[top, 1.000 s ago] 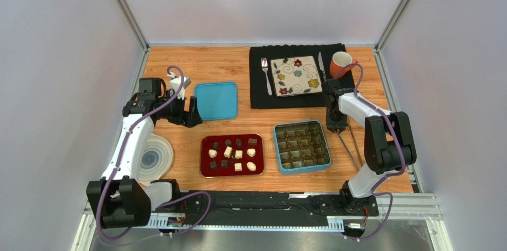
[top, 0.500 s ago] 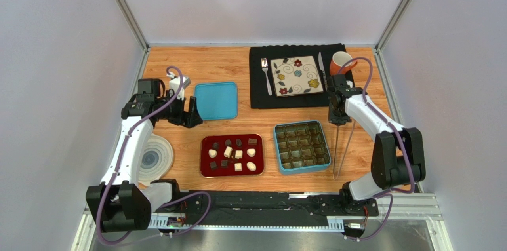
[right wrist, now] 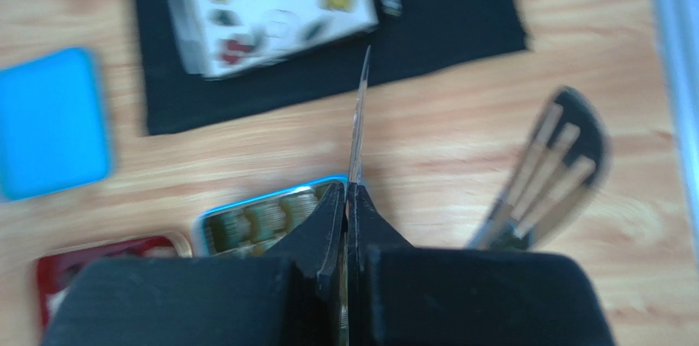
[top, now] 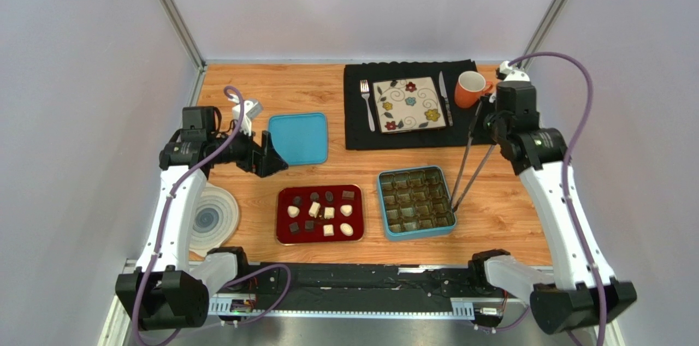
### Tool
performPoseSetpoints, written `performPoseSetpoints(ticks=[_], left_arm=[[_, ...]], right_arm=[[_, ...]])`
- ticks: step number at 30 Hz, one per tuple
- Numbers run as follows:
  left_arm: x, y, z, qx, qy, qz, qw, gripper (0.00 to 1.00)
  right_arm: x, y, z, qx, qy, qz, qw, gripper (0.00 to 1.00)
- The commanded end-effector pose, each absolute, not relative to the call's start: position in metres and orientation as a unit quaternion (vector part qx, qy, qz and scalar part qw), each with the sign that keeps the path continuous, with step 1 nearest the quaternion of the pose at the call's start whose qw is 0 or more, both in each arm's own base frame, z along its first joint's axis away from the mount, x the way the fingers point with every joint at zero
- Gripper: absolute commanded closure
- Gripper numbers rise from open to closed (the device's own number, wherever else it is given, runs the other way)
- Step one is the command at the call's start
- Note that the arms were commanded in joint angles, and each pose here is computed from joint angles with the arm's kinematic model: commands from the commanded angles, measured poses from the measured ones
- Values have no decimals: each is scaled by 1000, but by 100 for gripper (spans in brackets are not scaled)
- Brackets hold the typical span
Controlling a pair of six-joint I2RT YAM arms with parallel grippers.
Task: Pack the chocolate
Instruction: Pick up the clamp at the center of the board.
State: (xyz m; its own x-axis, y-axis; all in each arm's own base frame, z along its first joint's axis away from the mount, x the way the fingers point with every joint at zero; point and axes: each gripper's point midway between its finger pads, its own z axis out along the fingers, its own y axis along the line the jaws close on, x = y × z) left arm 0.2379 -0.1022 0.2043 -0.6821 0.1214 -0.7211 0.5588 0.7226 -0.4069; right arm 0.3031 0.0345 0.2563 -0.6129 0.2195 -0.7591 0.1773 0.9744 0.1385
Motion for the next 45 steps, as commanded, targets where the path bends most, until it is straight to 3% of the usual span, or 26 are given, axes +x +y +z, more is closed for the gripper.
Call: performPoseSetpoints(ticks=[1, 6, 10, 16, 17, 18, 29, 37, 41, 45], left_arm=[[228, -122, 253, 242, 807, -369, 393, 3], [208, -140, 274, 290, 754, -428, 406, 3], [188, -155, 300, 316, 696, -496, 411, 4], [171, -164, 337, 339, 631, -560, 417, 3], [176, -164, 348, 377, 601, -542, 451, 3], [171, -165, 342, 338, 622, -574, 412, 3], [129, -163, 350, 399, 565, -640, 334, 9], [115, -167, 333, 411, 573, -643, 299, 24], [113, -167, 328, 409, 579, -642, 291, 43], [114, -167, 327, 411, 580, -640, 290, 46]], right_arm=[[283, 103, 329, 31, 847, 228, 479, 100], [236, 184, 372, -111, 762, 462, 440, 100], [208, 238, 382, -228, 699, 550, 396, 100], [161, 307, 349, -366, 689, 559, 282, 100], [156, 313, 348, -378, 684, 560, 275, 100], [151, 319, 346, -390, 679, 562, 268, 100], [127, 366, 325, -444, 647, 592, 184, 100], [138, 387, 315, -462, 652, 585, 142, 100], [141, 391, 312, -467, 653, 583, 125, 100], [141, 392, 308, -472, 650, 585, 115, 100]])
